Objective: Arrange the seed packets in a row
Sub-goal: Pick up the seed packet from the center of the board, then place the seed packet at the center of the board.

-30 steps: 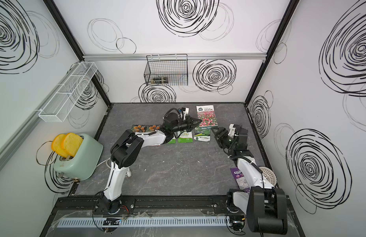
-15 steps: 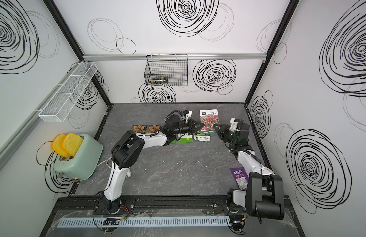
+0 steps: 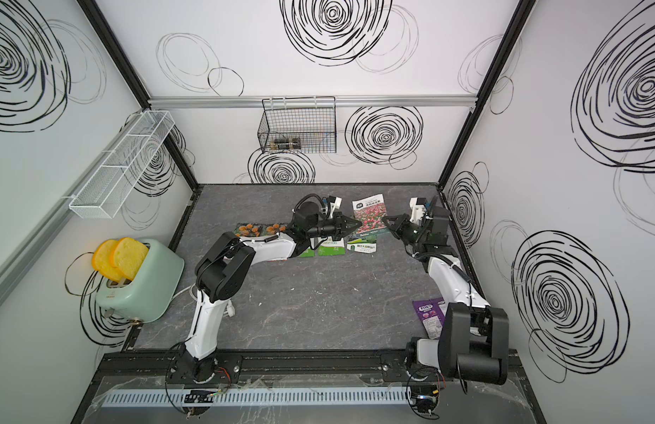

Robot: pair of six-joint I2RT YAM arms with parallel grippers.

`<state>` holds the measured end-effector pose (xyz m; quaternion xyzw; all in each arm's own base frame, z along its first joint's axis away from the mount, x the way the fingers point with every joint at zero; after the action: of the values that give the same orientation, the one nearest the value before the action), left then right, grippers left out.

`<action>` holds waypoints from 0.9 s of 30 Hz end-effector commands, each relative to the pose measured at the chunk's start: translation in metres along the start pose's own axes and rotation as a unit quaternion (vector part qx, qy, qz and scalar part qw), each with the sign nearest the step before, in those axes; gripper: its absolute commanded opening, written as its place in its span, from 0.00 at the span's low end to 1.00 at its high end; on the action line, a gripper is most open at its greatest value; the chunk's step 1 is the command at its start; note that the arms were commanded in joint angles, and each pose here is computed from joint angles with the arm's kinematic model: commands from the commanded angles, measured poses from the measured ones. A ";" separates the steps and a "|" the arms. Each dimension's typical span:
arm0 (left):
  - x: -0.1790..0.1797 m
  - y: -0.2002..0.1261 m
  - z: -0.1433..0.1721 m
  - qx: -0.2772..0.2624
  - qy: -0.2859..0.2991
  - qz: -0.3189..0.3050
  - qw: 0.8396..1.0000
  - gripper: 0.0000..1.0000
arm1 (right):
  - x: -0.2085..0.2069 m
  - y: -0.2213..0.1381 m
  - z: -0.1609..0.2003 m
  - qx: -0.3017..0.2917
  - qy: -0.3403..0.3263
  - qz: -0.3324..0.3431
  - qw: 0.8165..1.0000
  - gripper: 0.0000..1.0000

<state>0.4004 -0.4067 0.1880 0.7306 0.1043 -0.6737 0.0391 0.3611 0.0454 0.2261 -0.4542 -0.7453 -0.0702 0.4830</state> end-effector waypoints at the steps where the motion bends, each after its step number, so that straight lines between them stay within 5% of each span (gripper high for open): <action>1: -0.021 -0.006 -0.004 0.009 0.028 0.013 0.999 0.00 | -0.006 0.001 -0.003 0.008 -0.035 0.027 0.999 0.00; 3: -0.021 -0.005 -0.003 0.008 0.030 0.012 0.999 0.00 | -0.010 0.002 -0.002 0.013 -0.045 0.039 0.998 0.00; 5: -0.020 -0.007 -0.004 0.004 0.031 0.011 0.999 0.38 | -0.014 0.003 -0.003 0.015 -0.054 0.056 0.997 0.00; 11: -0.014 -0.038 -0.013 -0.041 0.033 -0.015 0.998 0.87 | -0.020 -0.003 -0.020 -0.015 -0.074 0.096 0.992 0.00; 27: 0.001 -0.098 0.012 -0.033 0.061 -0.055 0.996 0.93 | -0.085 0.021 -0.036 0.000 -0.060 0.183 0.981 0.00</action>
<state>0.3711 -0.3205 0.1825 0.7410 0.1799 -0.6467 0.0179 0.4026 -0.0059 0.1699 -0.5736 -0.6816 0.0362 0.4529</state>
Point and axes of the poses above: each gripper's point midway between its finger pads, its own y axis out along the fingers, its own x axis along the line the jaws close on, z = x × y, the point moved 4 cm from there along -y, back along the fingers, and after that the axes turned 6 degrees about -y, right-handed, at the moved point
